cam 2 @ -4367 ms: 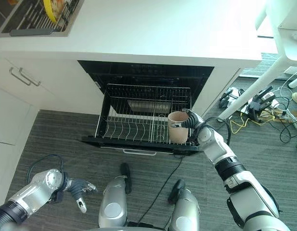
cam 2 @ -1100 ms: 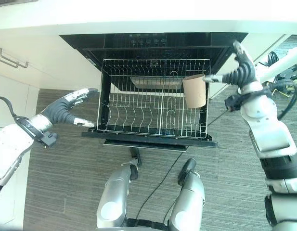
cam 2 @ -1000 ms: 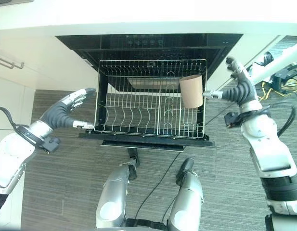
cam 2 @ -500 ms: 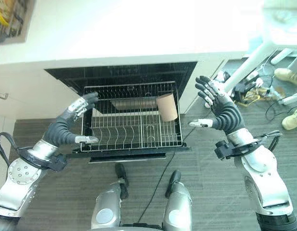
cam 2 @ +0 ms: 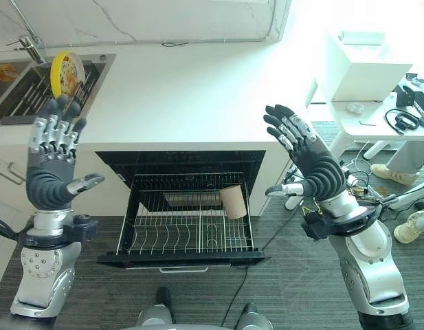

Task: Place the dishes in the dishwasher.

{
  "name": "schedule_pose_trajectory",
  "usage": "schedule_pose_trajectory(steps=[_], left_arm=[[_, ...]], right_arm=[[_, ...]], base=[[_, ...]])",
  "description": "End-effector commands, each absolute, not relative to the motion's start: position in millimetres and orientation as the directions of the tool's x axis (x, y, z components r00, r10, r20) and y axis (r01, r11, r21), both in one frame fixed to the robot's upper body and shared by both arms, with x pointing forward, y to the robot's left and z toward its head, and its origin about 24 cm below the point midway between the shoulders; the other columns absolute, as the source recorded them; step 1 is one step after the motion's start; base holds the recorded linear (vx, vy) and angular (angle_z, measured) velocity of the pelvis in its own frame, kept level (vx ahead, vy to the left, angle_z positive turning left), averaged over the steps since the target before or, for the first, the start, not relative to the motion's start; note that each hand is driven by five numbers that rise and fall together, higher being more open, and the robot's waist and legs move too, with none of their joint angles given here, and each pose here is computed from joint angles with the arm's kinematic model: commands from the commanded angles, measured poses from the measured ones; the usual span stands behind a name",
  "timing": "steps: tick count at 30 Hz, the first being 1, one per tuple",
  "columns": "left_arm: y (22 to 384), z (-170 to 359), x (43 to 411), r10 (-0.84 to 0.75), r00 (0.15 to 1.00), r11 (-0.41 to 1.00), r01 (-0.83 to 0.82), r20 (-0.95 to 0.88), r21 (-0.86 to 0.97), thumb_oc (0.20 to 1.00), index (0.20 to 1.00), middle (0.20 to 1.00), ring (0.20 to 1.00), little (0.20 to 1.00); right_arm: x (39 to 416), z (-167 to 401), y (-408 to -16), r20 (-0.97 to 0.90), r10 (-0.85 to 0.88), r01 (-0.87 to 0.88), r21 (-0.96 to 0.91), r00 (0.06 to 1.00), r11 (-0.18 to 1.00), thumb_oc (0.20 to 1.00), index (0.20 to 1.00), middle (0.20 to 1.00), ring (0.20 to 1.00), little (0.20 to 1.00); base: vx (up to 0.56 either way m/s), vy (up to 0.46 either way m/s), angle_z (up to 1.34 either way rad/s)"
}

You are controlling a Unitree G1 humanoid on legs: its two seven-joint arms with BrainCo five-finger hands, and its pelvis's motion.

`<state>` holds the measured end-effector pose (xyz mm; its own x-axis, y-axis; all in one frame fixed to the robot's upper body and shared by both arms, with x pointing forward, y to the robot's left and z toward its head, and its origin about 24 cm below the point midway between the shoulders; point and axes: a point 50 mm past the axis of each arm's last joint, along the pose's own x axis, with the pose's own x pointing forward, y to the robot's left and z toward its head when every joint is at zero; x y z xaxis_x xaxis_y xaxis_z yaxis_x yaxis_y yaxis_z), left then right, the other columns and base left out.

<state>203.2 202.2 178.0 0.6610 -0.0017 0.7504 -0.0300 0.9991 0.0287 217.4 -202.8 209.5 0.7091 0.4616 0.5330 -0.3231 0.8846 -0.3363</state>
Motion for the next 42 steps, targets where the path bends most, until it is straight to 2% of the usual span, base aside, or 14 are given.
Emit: schedule_pose_trajectory(steps=[1,6,10,18,31,38,42], left_arm=[[196.8,200.6,201.1,0.002,0.517,0.998,-0.059,0.856,0.034,1.0,1.0,1.0,1.0,1.0],[184.8,212.1,215.1,-0.03,0.491,0.998,-0.038,0.871,0.056,1.0,1.0,1.0,1.0,1.0],[175.6,213.2,218.0,-0.084,0.508,0.996,0.027,0.857,0.082,1.0,1.0,1.0,1.0,1.0],[183.4,207.0,212.9,-0.082,0.54,0.996,0.064,0.838,0.056,1.0,1.0,1.0,1.0,1.0],[189.3,206.0,211.2,-0.012,0.567,0.999,0.04,0.824,-0.012,1.0,1.0,1.0,1.0,1.0],[190.7,200.0,212.3,0.069,0.578,0.997,-0.026,0.813,-0.067,1.0,1.0,1.0,1.0,1.0],[187.5,195.9,214.3,0.073,0.58,0.997,-0.032,0.811,-0.067,1.0,1.0,1.0,1.0,1.0]], right_arm=[[218.0,239.7,-202.9,0.692,0.406,-0.251,-0.32,0.597,0.914,1.0,1.0,1.0,1.0,1.0],[219.0,236.1,-202.0,0.729,0.311,-0.179,-0.255,0.61,0.95,1.0,1.0,1.0,1.0,1.0],[212.9,226.2,-209.0,0.738,0.224,-0.127,-0.185,0.637,0.974,1.0,1.0,1.0,1.0,1.0],[212.2,226.8,-209.9,0.719,0.234,-0.113,-0.214,0.654,0.97,1.0,1.0,1.0,1.0,1.0],[211.3,243.6,-216.0,0.745,0.251,-0.064,-0.271,0.618,0.96,1.0,1.0,1.0,1.0,1.0],[212.7,249.1,-211.0,0.729,0.336,-0.143,-0.315,0.596,0.938,1.0,1.0,1.0,1.0,1.0],[212.7,253.2,-218.6,0.74,0.33,-0.122,-0.322,0.586,0.939,1.0,1.0,1.0,1.0,1.0]], base=[[-0.32,0.386,-0.09],[-0.22,0.544,0.09],[-0.19,0.378,0.43],[-0.13,0.235,0.0],[0.03,-0.083,-0.12],[0.07,0.384,-0.36],[0.0,0.779,-0.35]])
